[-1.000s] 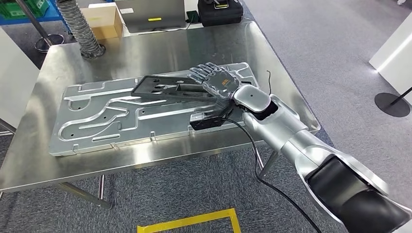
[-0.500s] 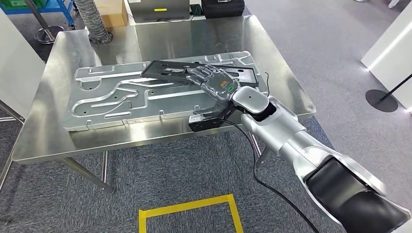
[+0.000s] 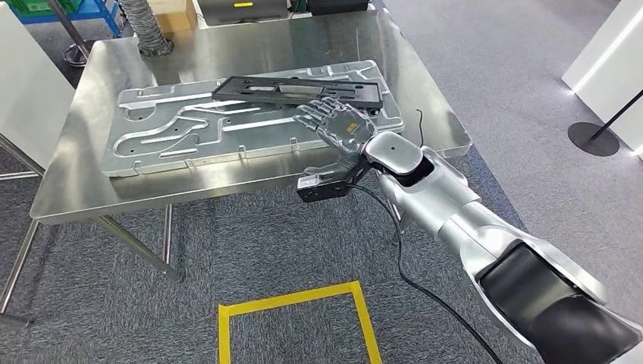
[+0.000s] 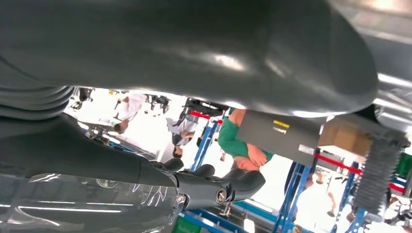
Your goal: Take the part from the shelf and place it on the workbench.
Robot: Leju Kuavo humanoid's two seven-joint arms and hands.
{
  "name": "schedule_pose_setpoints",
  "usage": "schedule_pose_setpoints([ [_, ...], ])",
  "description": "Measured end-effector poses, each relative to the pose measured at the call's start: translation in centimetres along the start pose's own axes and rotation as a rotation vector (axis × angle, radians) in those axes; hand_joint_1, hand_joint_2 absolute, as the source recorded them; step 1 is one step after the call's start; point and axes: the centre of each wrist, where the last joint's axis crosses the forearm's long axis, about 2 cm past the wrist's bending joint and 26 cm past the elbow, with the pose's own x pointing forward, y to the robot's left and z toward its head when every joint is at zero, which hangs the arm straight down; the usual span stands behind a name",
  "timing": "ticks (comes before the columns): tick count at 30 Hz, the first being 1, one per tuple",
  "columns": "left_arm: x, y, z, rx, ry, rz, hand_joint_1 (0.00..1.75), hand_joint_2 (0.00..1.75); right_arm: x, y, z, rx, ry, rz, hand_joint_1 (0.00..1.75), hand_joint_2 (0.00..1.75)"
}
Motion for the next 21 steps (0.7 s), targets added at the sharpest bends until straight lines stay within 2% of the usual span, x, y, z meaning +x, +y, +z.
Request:
schedule_pose_setpoints([
  [6,0.0,0.1,0.0,0.005,-0.003,0.003,0.0,0.0,-0.4,0.0,0.1,-0.022,0.007,-0.007,0.0,0.0],
  [18,-0.2,0.0,0.0,0.015,-0.004,0.024,0.0,0.0,-2.9,2.8,3.0,-0.057,0.111,-0.105,0.0,0.0],
  [21,-0.5,-0.1,0.1,0.023,-0.003,0.044,0.0,0.0,-4.5,5.7,6.0,-0.118,0.208,-0.208,0.0,0.0],
])
